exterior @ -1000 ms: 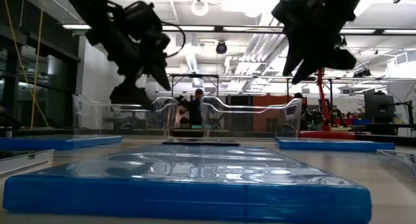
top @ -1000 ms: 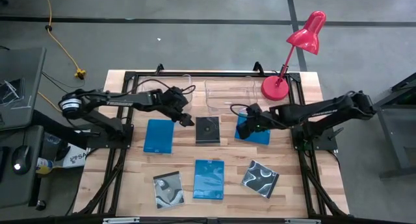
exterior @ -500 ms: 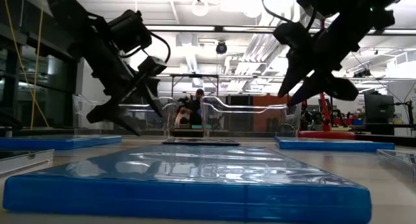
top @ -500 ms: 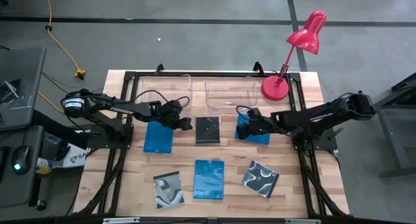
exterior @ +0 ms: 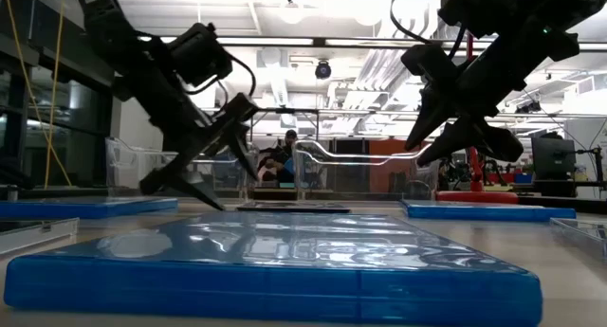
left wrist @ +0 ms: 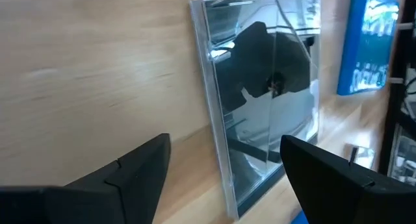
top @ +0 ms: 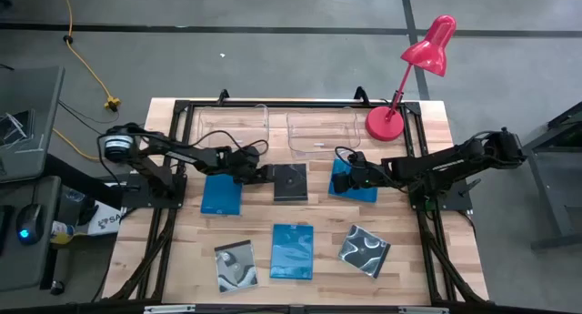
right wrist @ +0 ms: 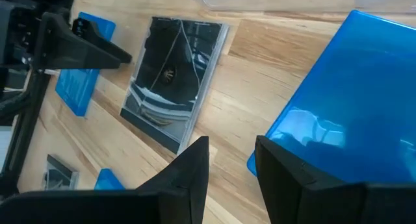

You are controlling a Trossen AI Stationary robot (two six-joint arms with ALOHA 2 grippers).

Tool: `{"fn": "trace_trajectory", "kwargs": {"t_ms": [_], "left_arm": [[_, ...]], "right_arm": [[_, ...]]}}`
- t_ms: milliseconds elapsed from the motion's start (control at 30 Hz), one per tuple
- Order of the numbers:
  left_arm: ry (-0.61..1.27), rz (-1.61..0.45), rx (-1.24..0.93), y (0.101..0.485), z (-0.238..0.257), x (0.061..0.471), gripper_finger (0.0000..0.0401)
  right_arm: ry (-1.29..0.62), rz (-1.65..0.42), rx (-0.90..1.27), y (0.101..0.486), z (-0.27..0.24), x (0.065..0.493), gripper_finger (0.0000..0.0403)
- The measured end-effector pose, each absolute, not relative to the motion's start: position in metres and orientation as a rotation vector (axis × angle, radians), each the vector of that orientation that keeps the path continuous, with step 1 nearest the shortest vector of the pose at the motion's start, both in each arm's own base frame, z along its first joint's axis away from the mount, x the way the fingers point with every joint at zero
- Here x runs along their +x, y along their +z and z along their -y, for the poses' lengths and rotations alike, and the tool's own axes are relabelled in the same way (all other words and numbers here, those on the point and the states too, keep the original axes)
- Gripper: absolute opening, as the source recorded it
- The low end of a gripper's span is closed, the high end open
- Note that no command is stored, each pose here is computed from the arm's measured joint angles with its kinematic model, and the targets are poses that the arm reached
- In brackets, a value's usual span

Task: Pick & place jewel cases by type
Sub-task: Put the top black CD case into the right transparent bin

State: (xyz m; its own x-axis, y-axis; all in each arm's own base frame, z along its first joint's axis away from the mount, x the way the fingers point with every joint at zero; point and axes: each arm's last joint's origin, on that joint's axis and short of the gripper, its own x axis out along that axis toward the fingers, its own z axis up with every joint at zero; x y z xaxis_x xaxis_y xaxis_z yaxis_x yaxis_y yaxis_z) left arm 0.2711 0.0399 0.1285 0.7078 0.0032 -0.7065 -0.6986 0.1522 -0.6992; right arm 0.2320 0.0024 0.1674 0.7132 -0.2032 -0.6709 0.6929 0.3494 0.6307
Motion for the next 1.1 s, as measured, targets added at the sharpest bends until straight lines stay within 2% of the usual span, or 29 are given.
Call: {"fn": "trace_trajectory", "kwargs": {"t_ms": [300,500,600,867,967,1100], "left_arm": [[0.568,-0.663,-1.355,0.124,-0.04,0.275,0.0291],[0.571,-0.668,-1.353,0.123,-0.04,0.275,0.0291],[0.568,-0.671,-1.345,0.123,-0.04,0.275,0.0291],[0.571,-0.667,-1.338,0.123,-0.04,0.275,0.0291],[0.566,-0.657,-1.334,0.123,-0.04,0.275,0.0291],[0.544,-0.625,-1.32,0.125,-0.041,0.277,0.0292]], "right_arm": [[-0.617,-0.571,1.055,0.154,-0.003,0.24,0.0108],[-0.513,-0.589,1.068,0.138,-0.006,0.256,0.0113],[-0.464,-0.576,1.077,0.134,-0.007,0.263,0.0133],[-0.4,-0.599,1.12,0.123,-0.01,0.27,0.0226],[-0.403,-0.596,1.122,0.123,-0.01,0.27,0.0242],[-0.413,-0.585,1.15,0.123,-0.009,0.27,0.0245]]}}
